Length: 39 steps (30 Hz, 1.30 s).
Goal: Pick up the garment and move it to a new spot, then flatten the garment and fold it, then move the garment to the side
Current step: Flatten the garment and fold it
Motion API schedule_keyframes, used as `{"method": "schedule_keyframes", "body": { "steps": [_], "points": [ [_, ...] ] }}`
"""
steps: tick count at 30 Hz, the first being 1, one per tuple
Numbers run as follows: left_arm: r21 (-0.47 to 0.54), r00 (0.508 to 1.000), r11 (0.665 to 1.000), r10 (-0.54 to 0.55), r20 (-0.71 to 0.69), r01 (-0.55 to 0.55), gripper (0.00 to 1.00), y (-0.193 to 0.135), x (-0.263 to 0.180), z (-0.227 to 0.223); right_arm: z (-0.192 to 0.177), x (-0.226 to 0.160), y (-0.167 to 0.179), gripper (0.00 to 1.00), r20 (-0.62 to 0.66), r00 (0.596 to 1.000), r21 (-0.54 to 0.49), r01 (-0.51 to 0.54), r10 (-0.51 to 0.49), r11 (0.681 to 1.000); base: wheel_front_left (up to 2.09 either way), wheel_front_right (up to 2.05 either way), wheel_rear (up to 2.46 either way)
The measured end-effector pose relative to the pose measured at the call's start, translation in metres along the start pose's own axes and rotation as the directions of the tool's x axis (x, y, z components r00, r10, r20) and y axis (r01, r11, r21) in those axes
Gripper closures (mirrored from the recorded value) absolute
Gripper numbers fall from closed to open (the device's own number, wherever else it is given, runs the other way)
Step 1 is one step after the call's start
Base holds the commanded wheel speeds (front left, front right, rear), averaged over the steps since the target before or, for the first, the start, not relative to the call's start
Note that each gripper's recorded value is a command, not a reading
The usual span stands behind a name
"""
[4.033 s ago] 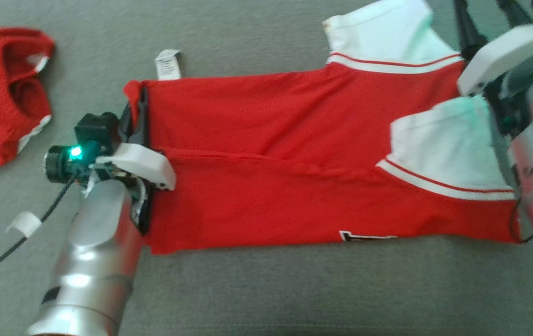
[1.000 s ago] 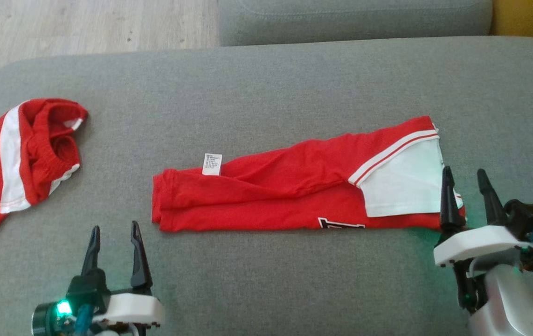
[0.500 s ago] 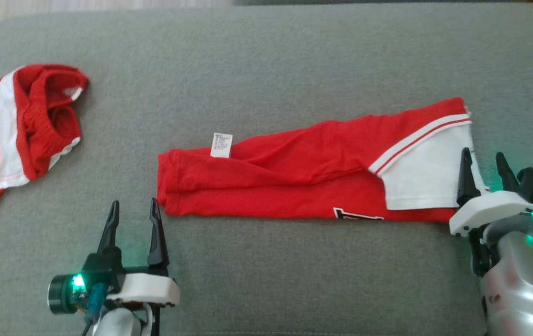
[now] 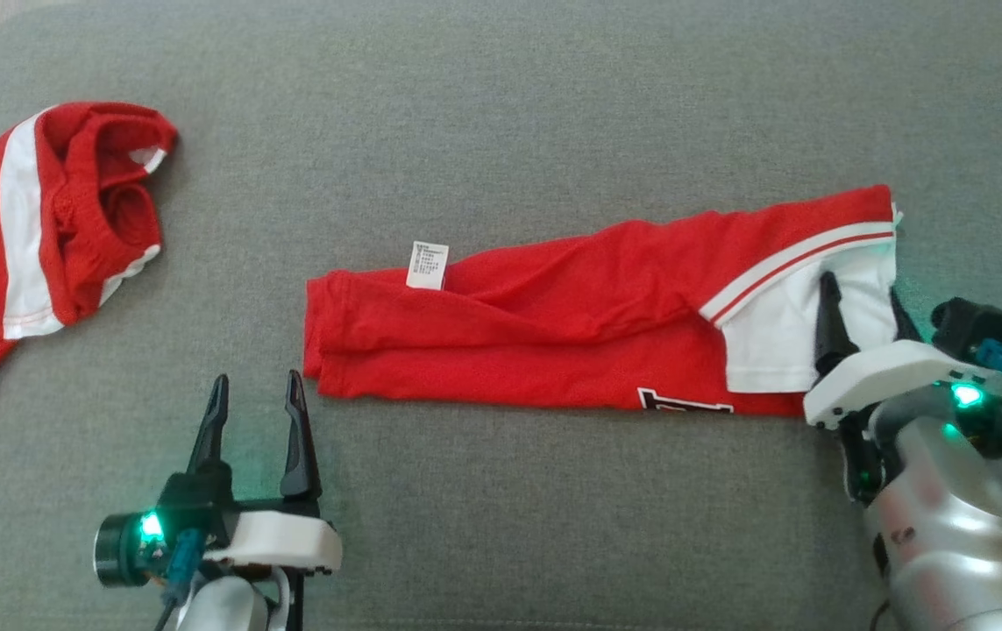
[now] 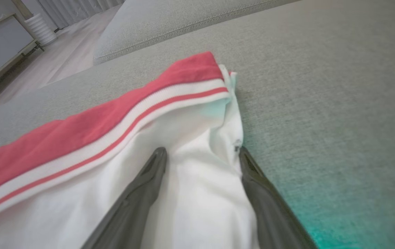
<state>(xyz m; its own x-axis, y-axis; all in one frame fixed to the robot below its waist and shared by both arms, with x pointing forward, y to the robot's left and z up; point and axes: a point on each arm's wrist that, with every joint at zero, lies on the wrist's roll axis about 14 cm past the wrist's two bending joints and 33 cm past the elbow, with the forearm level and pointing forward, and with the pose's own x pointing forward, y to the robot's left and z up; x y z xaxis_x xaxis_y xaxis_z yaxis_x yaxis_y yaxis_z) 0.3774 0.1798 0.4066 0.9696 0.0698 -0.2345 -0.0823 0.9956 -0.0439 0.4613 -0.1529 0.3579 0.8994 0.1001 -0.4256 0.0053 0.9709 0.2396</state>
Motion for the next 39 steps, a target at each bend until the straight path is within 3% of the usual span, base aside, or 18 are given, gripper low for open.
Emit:
{"method": "schedule_keyframes", "body": {
  "steps": [1, 2, 12, 17, 21, 24, 31, 39],
  "points": [
    [0.0, 1.0, 1.0, -0.005, 0.002, 0.005, 0.0, -0.002, 0.0, 0.0, -0.001, -0.001, 0.003, 0.6, -0.003, 1.0, 0.006, -0.007, 0.007, 1.0, 0.0, 0.0, 0.0],
    [0.001, 1.0, 1.0, -0.011, 0.003, 0.011, 0.0, -0.004, 0.0, 0.001, -0.002, -0.001, 0.005, 1.0, -0.007, 1.0, 0.011, -0.013, 0.013, 1.0, 0.0, 0.0, 0.0],
    [-0.001, 0.997, 0.998, -0.065, 0.037, 0.065, 0.0, -0.02, 0.002, 0.012, 0.014, -0.019, -0.022, 1.0, 0.041, 0.998, 0.066, 0.038, -0.04, 0.997, 0.0, 0.0, 0.0],
    [-0.009, 0.992, 0.994, -0.104, 0.066, 0.104, 0.0, -0.033, 0.001, 0.022, 0.05, -0.034, -0.041, 1.0, 0.156, 0.986, 0.045, 0.053, -0.059, 0.998, 0.0, 0.0, 0.0],
    [-0.008, 0.988, 0.991, -0.134, 0.08, 0.135, 0.0, -0.043, -0.002, 0.027, 0.083, -0.035, 0.008, 1.0, 0.258, 0.963, -0.005, -0.083, 0.082, 0.996, 0.0, 0.0, 0.0],
    [-0.006, 0.987, 0.989, -0.144, 0.075, 0.145, 0.0, -0.045, -0.008, 0.025, 0.093, -0.036, 0.061, 1.0, 0.292, 0.93, -0.037, -0.222, 0.223, 0.974, 0.0, 0.0, 0.0],
    [-0.015, 0.993, 0.993, -0.114, 0.032, 0.114, 0.0, -0.032, -0.033, 0.008, 0.054, -0.05, 0.165, 1.0, 0.178, 0.853, -0.056, -0.49, 0.491, 0.87, 0.0, 0.0, 0.0],
    [-0.031, 1.0, 0.999, -0.006, 0.025, 0.007, 0.0, 0.0, -0.061, 0.002, 0.015, -0.058, 0.247, 1.0, 0.042, 0.748, -0.06, -0.66, 0.662, 0.749, 0.0, 0.0, 0.0]
  ]
}}
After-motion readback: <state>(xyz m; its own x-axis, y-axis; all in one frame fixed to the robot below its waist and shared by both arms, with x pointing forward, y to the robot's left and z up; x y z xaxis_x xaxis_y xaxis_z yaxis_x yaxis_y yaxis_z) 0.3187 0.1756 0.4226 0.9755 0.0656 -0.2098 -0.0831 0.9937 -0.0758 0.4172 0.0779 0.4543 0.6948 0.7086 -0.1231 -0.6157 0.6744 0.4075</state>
